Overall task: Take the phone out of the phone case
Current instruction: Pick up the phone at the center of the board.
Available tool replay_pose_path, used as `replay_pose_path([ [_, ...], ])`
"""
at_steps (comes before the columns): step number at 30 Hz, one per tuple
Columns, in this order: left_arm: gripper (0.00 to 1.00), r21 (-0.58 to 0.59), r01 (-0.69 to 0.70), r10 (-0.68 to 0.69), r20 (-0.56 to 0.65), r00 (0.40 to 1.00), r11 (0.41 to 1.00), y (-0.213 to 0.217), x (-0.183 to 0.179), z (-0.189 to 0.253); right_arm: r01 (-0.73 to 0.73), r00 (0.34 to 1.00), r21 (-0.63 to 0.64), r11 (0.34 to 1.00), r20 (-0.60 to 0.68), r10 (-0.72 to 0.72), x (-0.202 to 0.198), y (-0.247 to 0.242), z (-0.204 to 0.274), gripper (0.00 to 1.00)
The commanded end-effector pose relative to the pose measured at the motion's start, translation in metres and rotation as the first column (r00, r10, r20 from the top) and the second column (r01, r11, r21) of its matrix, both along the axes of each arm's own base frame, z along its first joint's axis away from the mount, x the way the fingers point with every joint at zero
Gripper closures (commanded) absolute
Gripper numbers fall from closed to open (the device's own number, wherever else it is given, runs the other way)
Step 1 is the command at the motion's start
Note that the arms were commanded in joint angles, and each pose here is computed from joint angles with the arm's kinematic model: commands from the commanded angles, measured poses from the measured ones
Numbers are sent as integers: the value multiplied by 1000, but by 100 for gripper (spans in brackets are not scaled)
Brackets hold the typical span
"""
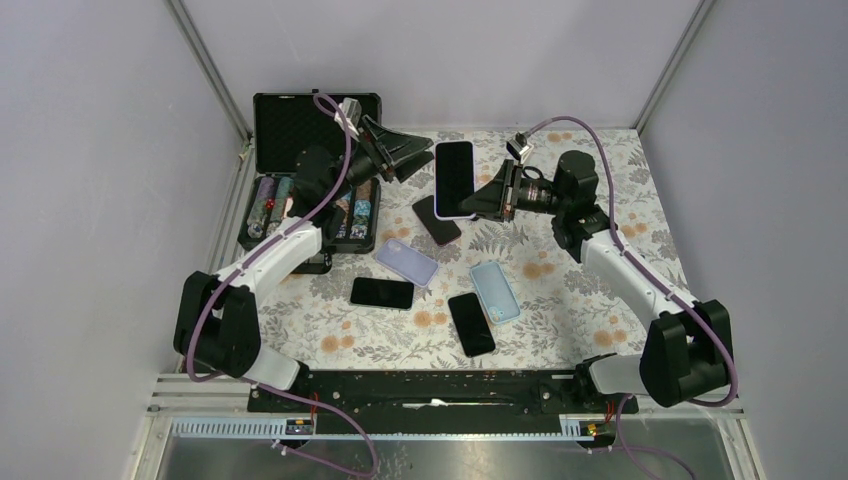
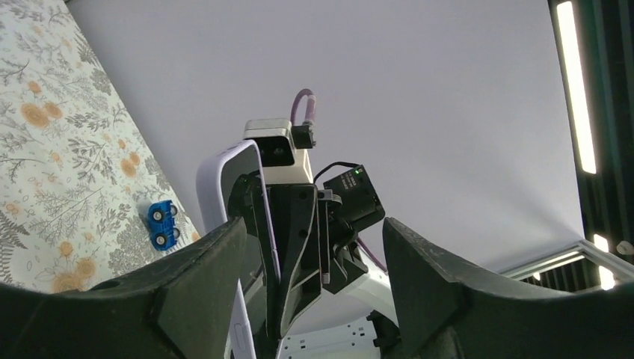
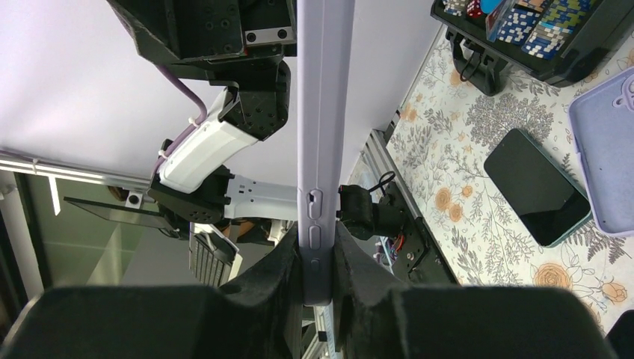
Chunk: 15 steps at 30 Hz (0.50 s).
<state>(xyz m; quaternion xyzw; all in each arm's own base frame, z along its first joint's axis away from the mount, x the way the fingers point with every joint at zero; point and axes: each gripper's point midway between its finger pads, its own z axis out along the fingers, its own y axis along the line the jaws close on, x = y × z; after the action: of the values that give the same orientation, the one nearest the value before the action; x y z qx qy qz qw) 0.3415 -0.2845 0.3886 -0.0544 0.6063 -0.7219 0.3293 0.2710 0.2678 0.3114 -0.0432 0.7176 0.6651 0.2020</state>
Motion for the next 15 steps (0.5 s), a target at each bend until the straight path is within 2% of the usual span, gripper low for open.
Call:
replay_pose_path([
  [1, 34, 42, -8, 8, 1, 1000, 999, 1, 0, -10, -49, 985, 47, 998, 167, 40, -7, 3, 40, 92],
  [7, 30, 134, -146, 150, -21, 989, 980, 14, 9, -24, -24, 984, 56, 998, 180, 14, -4, 4, 42, 92],
  [12, 28, 154, -121, 127, -28, 992, 981, 10, 11, -27, -53, 982, 54, 997, 182, 42, -7, 5, 41, 92],
  [15, 28, 110, -77, 76, 17, 997, 991, 6, 5, -15, -69, 984, 41, 997, 169, 61, -7, 8, 38, 93],
])
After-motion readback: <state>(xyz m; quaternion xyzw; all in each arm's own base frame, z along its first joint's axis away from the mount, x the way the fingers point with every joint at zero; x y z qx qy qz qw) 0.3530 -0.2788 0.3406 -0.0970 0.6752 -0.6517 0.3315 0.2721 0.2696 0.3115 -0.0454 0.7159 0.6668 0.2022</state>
